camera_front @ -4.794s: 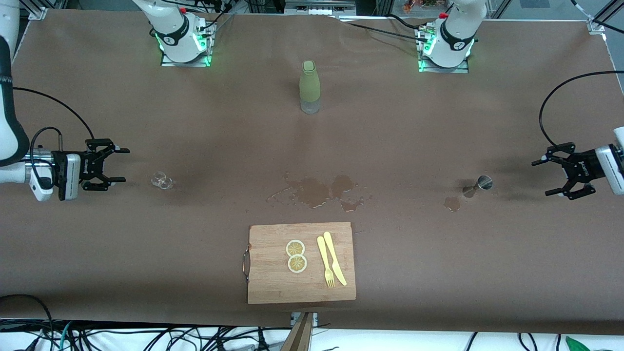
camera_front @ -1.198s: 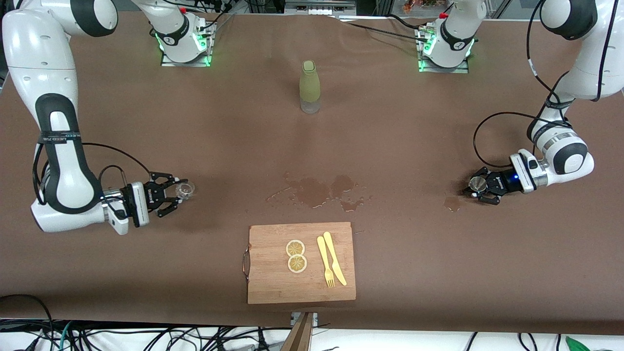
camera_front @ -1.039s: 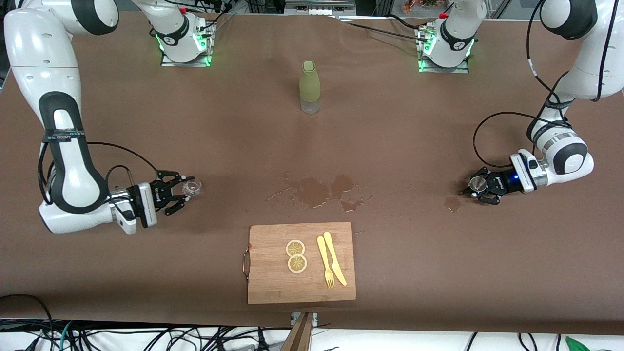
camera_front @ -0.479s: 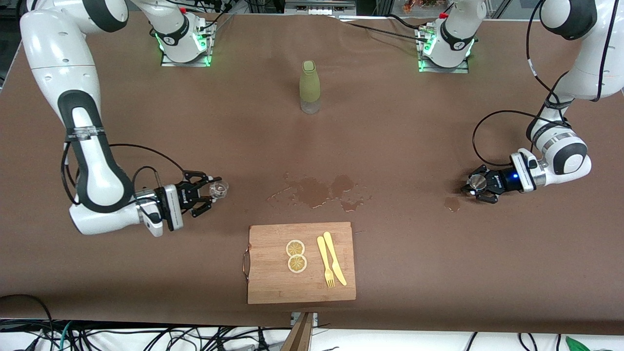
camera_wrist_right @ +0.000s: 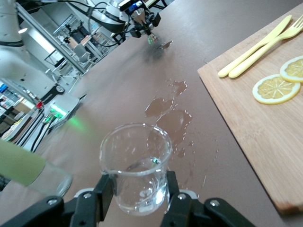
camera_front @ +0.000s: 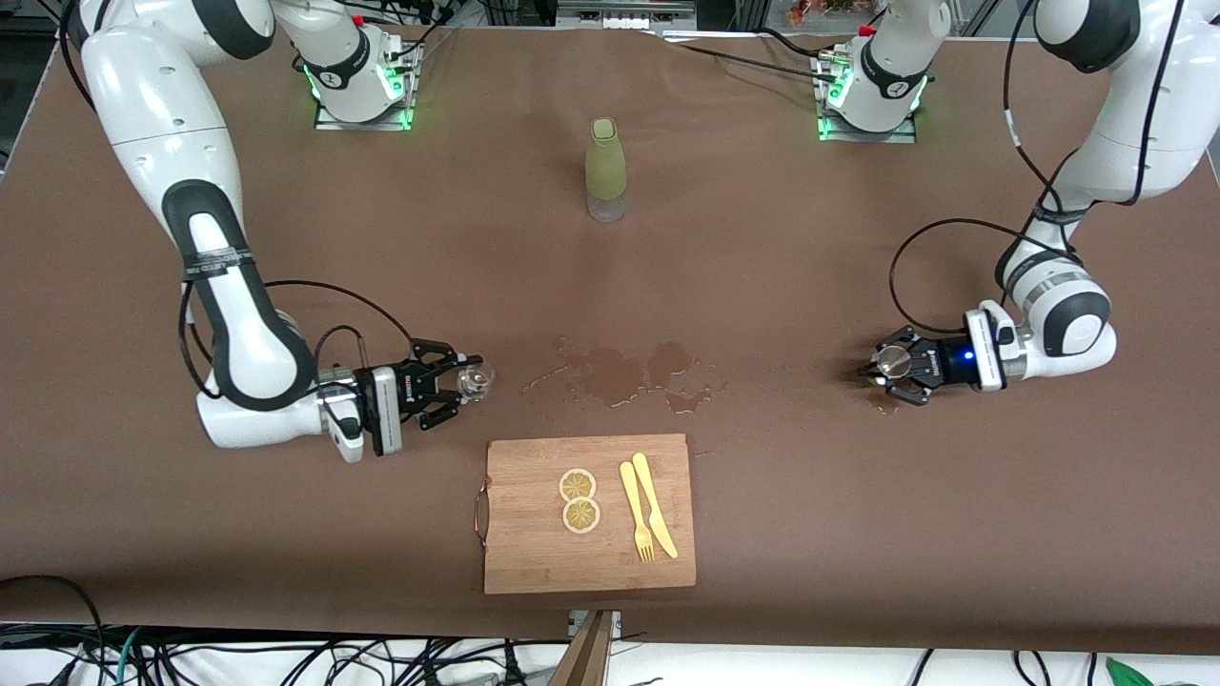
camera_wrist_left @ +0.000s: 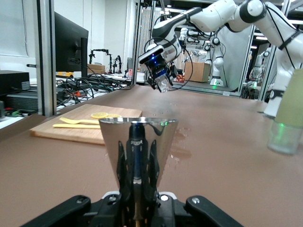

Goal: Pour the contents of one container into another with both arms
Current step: 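Lift the beaker with the right gripper while the left gripper brings the jigger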

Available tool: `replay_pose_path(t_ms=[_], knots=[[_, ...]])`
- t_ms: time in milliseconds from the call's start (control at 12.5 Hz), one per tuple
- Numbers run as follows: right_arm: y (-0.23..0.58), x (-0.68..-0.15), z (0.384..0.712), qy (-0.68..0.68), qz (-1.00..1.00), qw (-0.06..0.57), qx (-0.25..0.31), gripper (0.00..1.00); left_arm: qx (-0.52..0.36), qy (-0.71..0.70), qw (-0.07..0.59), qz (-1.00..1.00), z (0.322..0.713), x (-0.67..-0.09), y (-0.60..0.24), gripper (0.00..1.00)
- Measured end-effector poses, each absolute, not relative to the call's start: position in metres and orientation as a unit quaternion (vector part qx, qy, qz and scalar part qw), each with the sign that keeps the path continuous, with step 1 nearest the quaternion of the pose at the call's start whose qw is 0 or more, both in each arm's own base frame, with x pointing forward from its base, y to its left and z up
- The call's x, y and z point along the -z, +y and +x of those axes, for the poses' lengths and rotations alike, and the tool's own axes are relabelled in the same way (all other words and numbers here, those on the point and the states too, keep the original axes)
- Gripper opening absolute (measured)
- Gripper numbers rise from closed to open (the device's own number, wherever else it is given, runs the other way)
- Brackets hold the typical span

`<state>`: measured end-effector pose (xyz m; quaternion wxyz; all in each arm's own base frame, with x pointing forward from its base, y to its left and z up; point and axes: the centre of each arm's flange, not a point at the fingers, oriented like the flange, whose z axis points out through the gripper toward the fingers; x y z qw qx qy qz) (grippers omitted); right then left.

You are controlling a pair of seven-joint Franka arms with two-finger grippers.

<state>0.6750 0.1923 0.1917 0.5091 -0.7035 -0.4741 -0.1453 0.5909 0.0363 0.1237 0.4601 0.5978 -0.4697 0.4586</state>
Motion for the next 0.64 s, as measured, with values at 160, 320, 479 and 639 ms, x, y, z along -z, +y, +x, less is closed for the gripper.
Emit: replay_pose_path(t_ms=[160,320,479,639], knots=[[0.214,-0.186,0.670,-0.462,-0.710,0.509,0.153,0.48,-0.461,-0.458,0.468,0.598,0.598,-0.127,0.006,0.08],[0.232,-0.184,0.668,-0.449,-0.717,0.508,0.160,0.48,-0.462,-0.452,0.472,0.600,0.603,-0.127,-0.028,0.08],[0.252,-0.185,0.666,-0.431,-0.730,0.506,0.163,0.48,-0.456,-0.442,0.485,0.601,0.604,-0.128,-0.069,0.08],[0.272,-0.186,0.663,-0.412,-0.741,0.504,0.163,0.48,-0.450,-0.434,0.502,0.597,0.602,-0.127,-0.107,0.08]])
